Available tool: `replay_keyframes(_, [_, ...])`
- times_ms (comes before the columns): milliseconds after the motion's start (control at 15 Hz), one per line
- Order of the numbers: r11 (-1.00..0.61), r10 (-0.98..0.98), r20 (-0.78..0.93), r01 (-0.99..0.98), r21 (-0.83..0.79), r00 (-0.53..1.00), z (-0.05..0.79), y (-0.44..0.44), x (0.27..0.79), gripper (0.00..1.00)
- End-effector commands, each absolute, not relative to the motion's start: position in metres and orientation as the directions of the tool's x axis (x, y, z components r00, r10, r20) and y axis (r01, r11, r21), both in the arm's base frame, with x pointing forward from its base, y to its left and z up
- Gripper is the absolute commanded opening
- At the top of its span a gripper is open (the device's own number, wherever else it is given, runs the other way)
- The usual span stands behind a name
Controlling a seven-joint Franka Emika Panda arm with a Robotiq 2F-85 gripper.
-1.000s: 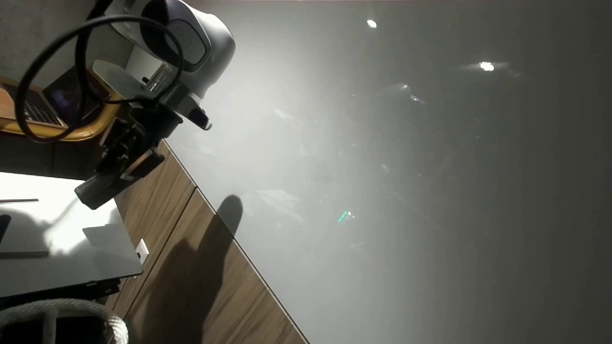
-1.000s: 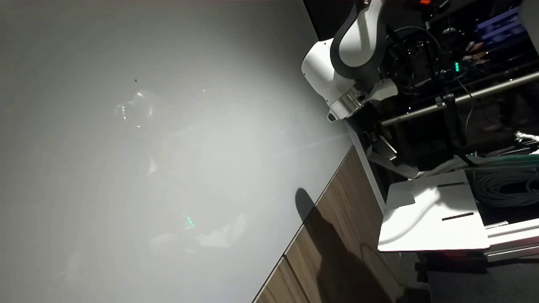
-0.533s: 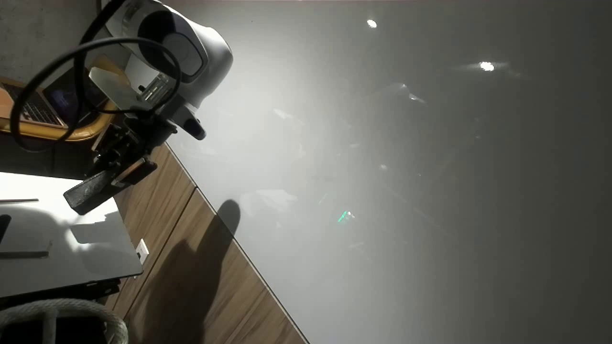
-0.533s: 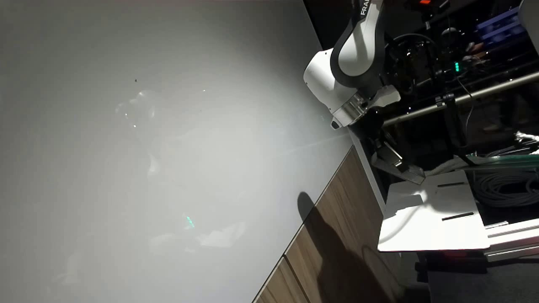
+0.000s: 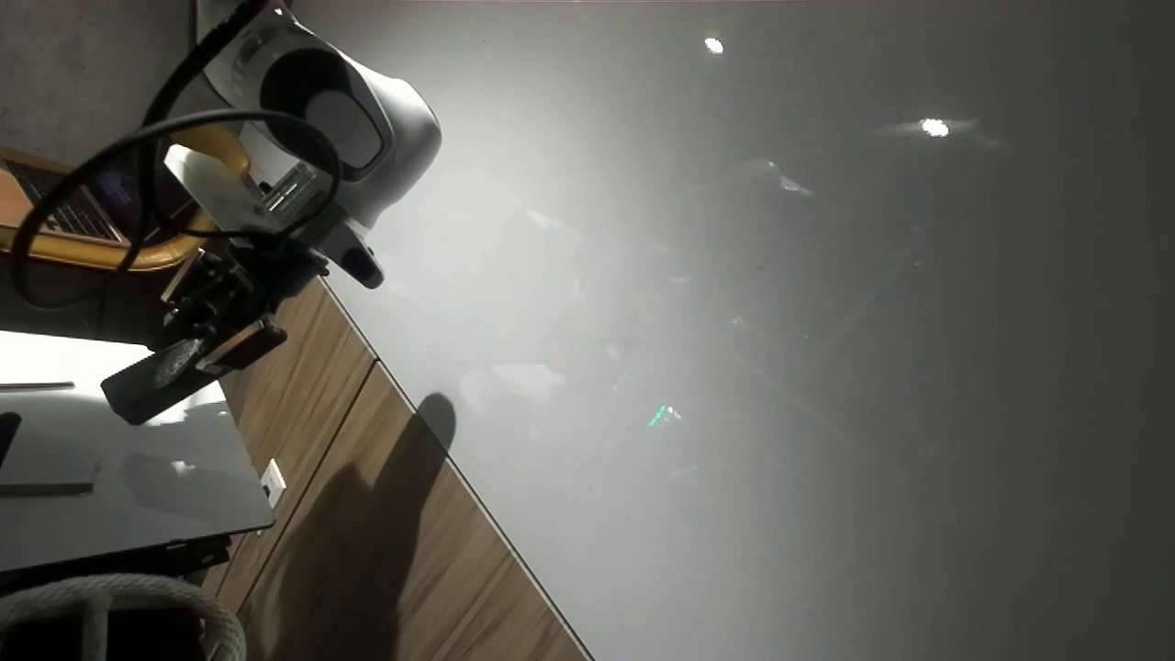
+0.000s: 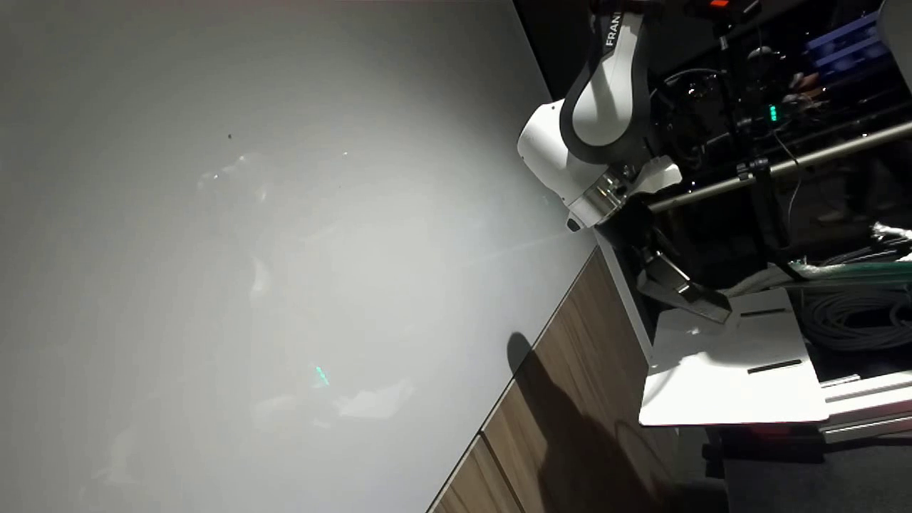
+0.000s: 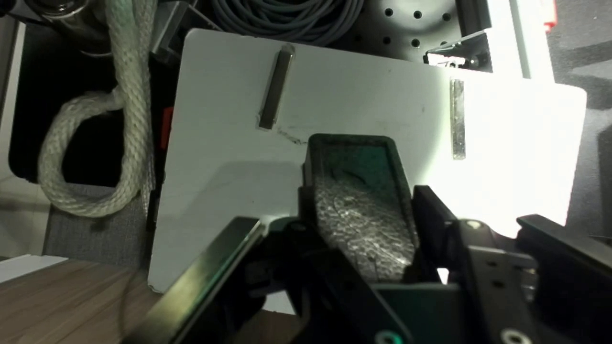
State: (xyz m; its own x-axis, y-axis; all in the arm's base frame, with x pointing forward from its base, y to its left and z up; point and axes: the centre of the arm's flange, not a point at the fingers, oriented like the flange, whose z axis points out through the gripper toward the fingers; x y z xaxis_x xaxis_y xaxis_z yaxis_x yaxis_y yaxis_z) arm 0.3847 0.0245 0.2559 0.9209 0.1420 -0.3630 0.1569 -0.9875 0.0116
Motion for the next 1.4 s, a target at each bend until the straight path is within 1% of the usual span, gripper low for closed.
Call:
replay_keyframes(0, [-0.989, 0.145, -0.364, 0.148, -0.019, 0.920, 0.2478, 0.0254, 0.3890, 0.28])
replay_keyframes(1333, [-0.992, 0.128, -0.396, 0.120, -0.046, 0.909, 0.2387, 0.0256, 0.3881, 0.28])
